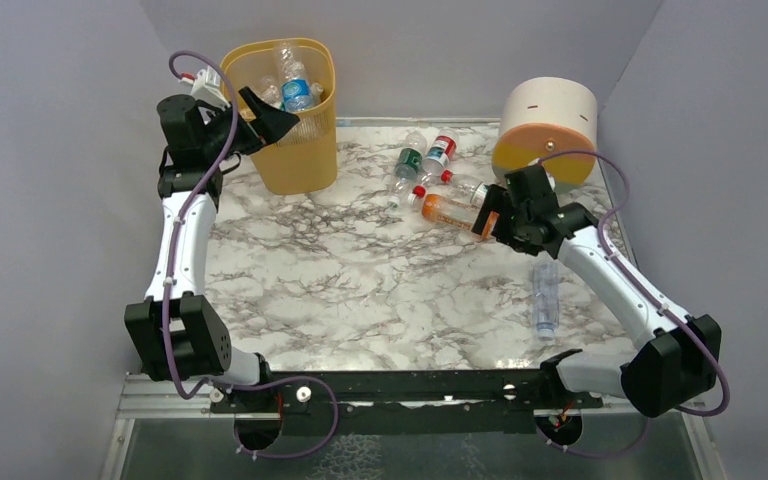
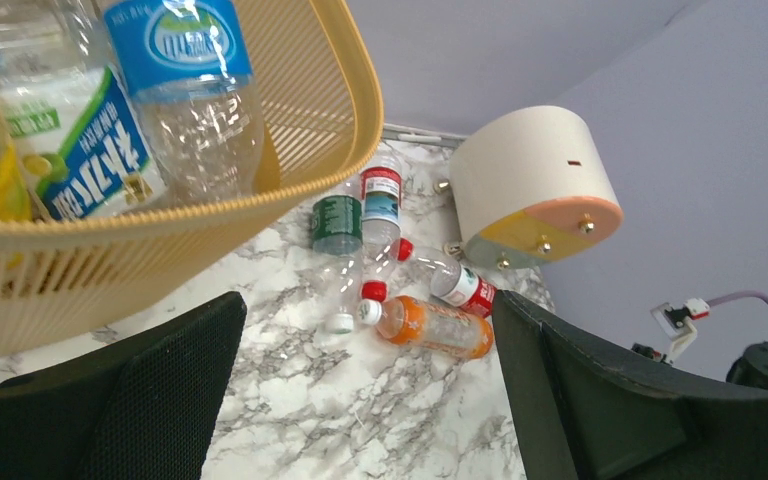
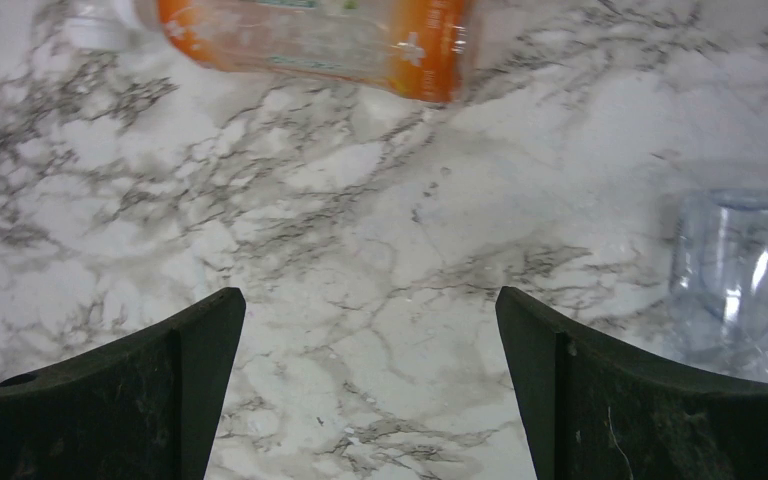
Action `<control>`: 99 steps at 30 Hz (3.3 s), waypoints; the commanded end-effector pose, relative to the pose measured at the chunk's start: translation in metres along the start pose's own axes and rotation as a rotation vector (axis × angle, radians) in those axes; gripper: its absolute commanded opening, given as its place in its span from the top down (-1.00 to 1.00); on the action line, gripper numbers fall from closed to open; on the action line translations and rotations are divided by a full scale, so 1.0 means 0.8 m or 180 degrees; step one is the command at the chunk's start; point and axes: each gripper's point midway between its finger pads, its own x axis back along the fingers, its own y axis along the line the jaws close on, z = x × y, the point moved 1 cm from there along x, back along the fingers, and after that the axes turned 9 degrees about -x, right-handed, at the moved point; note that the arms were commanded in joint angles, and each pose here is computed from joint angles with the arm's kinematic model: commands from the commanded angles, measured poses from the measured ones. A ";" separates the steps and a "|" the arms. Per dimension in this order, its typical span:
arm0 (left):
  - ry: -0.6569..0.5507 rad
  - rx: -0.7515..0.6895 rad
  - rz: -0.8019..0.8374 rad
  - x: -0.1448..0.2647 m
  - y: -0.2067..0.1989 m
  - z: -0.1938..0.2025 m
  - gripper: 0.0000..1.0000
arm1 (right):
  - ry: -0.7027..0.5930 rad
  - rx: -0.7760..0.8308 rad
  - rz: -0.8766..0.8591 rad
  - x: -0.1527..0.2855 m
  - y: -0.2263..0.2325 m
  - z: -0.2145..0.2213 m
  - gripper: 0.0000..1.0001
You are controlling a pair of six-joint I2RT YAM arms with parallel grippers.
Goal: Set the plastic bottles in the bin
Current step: Place the plastic bottle in the trash bin, then pick up the plastic bottle at the center of the board.
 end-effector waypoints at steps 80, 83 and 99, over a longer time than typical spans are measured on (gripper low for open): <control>0.0998 0.0557 0.0300 0.081 -0.035 0.257 -0.99 | 0.0845 -0.0088 -0.0714 -0.070 0.031 0.104 0.18; 0.1028 0.0544 0.0304 0.077 -0.038 0.261 -0.99 | 0.0883 -0.0053 -0.0786 -0.073 0.050 0.113 0.18; 0.1281 0.0495 0.0445 0.075 -0.064 0.301 -0.99 | 0.1079 -0.0050 -0.1273 -0.105 0.142 0.128 0.18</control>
